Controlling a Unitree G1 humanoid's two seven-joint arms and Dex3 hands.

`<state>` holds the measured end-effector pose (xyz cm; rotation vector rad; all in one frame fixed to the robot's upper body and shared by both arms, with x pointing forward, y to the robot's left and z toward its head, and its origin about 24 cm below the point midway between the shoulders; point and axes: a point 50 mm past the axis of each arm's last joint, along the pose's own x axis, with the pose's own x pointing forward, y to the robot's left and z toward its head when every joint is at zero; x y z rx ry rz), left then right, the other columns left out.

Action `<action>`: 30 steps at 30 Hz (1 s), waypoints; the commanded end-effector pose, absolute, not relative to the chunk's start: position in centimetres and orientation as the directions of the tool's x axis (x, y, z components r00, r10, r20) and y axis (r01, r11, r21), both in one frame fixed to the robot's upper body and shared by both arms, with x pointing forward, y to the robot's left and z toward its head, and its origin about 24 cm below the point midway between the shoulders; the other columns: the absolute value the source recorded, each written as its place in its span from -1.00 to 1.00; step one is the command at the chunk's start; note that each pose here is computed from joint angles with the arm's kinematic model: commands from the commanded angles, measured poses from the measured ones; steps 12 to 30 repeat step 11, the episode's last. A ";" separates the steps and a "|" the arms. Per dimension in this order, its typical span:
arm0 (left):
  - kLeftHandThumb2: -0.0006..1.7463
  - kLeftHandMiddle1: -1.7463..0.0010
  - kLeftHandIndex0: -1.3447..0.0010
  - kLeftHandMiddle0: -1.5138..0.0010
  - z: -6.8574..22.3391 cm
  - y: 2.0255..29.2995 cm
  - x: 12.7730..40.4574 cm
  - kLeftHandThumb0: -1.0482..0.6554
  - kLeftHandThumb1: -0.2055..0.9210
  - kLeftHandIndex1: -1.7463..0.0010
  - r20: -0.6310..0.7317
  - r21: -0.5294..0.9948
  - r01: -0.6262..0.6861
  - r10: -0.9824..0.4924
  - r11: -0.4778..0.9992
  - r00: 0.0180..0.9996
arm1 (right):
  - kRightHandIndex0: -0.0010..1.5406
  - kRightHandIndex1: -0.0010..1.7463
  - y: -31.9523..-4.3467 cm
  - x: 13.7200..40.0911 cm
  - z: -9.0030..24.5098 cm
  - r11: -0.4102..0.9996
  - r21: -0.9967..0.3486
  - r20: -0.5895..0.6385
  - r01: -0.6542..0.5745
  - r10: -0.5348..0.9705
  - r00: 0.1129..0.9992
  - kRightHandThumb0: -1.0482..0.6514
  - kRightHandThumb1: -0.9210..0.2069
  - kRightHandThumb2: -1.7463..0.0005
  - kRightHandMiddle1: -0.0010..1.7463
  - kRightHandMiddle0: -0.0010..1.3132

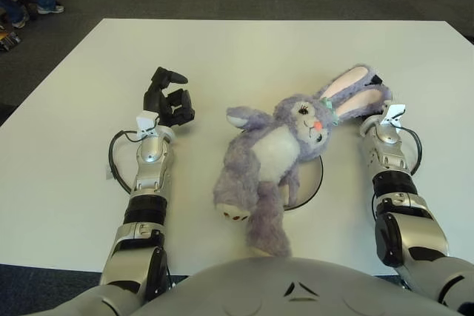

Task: Put the doll into the plate.

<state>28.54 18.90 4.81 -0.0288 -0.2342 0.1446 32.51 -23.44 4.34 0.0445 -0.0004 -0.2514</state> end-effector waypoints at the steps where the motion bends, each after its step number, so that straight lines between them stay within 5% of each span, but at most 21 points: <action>1: 0.26 -1.00 0.29 -0.57 0.5 17.9 26.1 -0.27 0.24 -1.00 0.042 -0.090 -0.161 0.165 0.983 0.985 | -0.21 1.00 -23.2 31.7 2.5 0.962 0.080 -0.093 0.263 -0.255 0.962 0.23 0.13 -0.52 0.89 -0.25; 30: 0.24 -1.00 0.31 -0.51 0.4 17.8 26.2 -0.26 0.25 -1.00 -0.013 -0.100 -0.109 0.108 0.989 0.994 | -0.21 1.00 -22.9 31.6 2.4 0.955 0.113 -0.104 0.274 -0.263 0.959 0.23 0.14 -0.51 0.84 -0.21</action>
